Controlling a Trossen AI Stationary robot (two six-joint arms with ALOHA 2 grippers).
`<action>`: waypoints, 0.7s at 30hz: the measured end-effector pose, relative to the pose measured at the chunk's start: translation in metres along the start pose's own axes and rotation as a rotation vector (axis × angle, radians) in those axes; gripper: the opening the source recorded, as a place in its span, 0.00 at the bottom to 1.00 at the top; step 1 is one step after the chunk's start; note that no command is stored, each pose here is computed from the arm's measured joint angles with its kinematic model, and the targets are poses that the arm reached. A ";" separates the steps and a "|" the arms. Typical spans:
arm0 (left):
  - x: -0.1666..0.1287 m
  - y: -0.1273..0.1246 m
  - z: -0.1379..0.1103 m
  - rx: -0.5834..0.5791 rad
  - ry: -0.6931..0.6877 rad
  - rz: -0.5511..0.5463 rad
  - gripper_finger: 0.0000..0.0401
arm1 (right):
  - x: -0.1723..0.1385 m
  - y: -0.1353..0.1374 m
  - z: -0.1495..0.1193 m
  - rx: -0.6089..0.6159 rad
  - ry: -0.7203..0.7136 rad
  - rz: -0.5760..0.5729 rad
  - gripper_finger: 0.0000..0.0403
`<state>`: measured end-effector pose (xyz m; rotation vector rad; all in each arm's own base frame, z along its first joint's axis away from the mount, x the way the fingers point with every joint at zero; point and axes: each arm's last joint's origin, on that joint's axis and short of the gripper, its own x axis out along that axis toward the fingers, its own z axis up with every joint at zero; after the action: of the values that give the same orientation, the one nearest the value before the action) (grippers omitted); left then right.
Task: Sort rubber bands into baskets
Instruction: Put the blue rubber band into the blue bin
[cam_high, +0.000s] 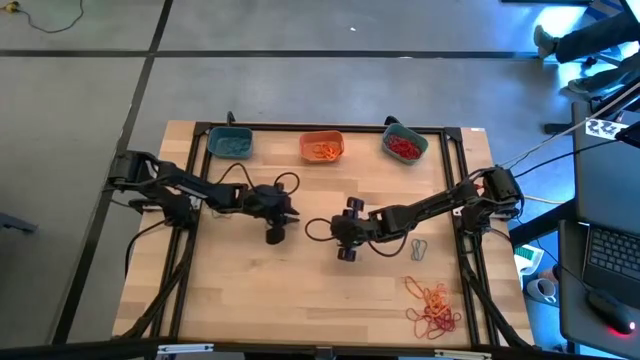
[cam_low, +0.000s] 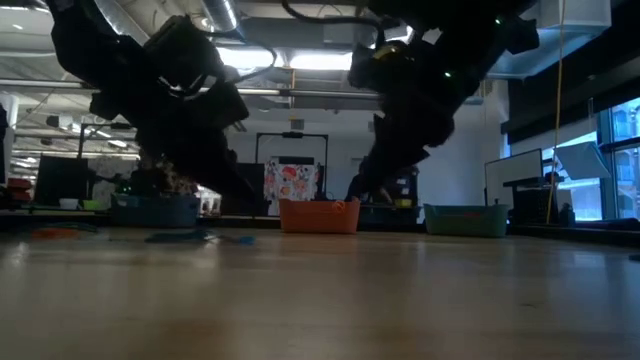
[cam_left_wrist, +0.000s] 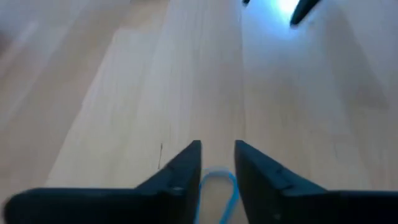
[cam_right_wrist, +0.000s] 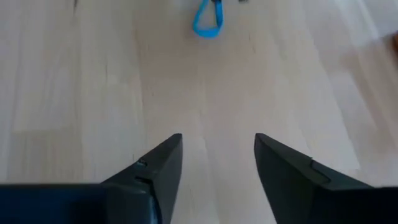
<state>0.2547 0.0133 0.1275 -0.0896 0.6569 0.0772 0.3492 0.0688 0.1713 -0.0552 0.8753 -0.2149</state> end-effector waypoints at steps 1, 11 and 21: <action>0.000 0.000 0.002 0.008 -0.010 -0.001 0.27 | 0.000 0.000 0.001 -0.009 -0.012 0.001 0.52; -0.023 0.000 0.001 0.056 0.088 0.005 0.41 | 0.017 -0.005 0.014 -0.018 -0.142 0.012 0.69; -0.041 0.002 -0.018 0.094 0.203 0.008 0.39 | 0.058 -0.021 0.011 0.038 -0.191 0.028 0.66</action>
<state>0.2111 0.0111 0.1386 -0.0037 0.8631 0.0449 0.3905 0.0359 0.1371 -0.0269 0.6809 -0.1964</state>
